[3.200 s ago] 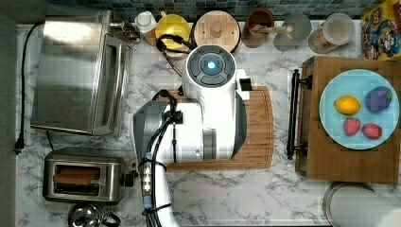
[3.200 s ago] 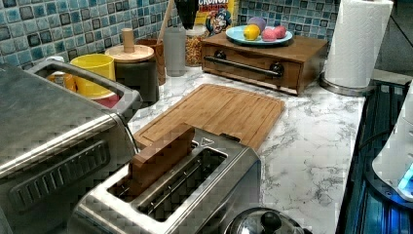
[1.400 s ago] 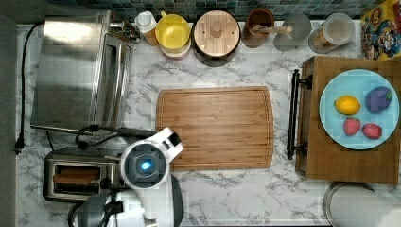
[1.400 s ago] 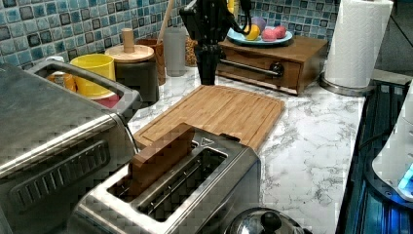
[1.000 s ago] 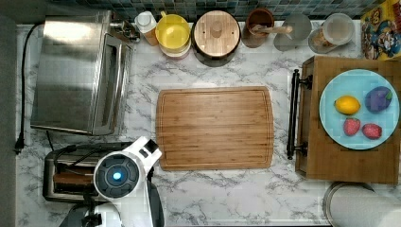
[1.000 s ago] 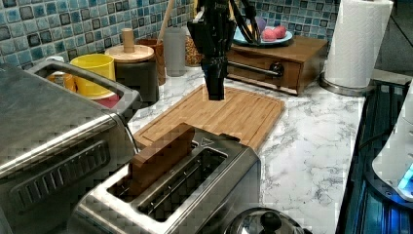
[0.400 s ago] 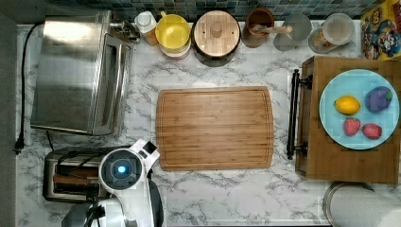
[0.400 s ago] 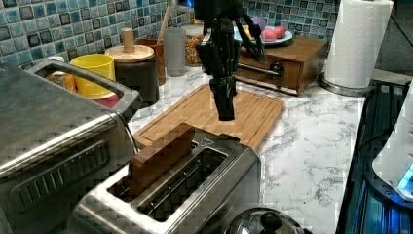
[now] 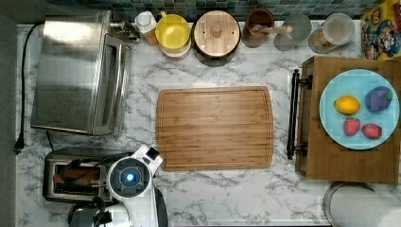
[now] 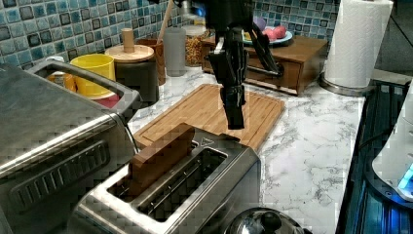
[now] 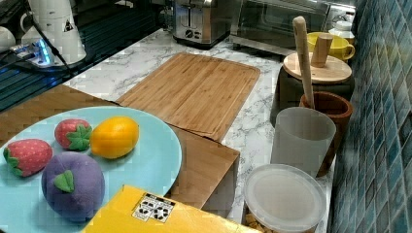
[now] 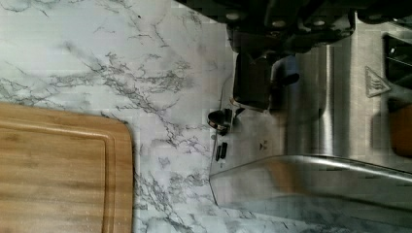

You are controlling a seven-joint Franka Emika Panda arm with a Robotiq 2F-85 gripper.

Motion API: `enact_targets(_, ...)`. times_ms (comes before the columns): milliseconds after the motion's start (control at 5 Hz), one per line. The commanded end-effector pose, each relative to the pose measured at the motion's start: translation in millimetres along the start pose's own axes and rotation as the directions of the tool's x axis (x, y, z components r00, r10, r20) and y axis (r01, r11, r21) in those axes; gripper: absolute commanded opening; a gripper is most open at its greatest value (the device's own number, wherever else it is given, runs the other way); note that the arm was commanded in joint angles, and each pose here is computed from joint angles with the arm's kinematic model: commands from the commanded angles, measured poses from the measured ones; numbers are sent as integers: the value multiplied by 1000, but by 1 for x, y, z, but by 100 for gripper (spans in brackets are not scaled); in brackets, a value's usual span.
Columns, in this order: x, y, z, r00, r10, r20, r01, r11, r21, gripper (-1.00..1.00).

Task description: Turn on the toaster.

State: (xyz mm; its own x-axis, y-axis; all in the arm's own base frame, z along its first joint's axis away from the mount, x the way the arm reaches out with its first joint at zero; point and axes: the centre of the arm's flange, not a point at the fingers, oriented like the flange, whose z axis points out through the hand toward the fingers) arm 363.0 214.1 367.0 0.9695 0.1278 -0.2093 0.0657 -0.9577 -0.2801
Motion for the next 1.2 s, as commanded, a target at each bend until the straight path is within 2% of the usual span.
enact_targets(200,12,-16,21,998,21,-51,-21,1000,2,-100)
enact_targets(600,41,1,51,994,106,-7,-106,994,-41,-100)
enact_targets(800,40,38,77,968,250,28,-250,968,-24,-100)
enact_targets(1000,36,70,99,945,321,61,-321,947,-15,-100)
enact_targets(1200,38,94,116,920,372,120,-372,928,-24,-100)
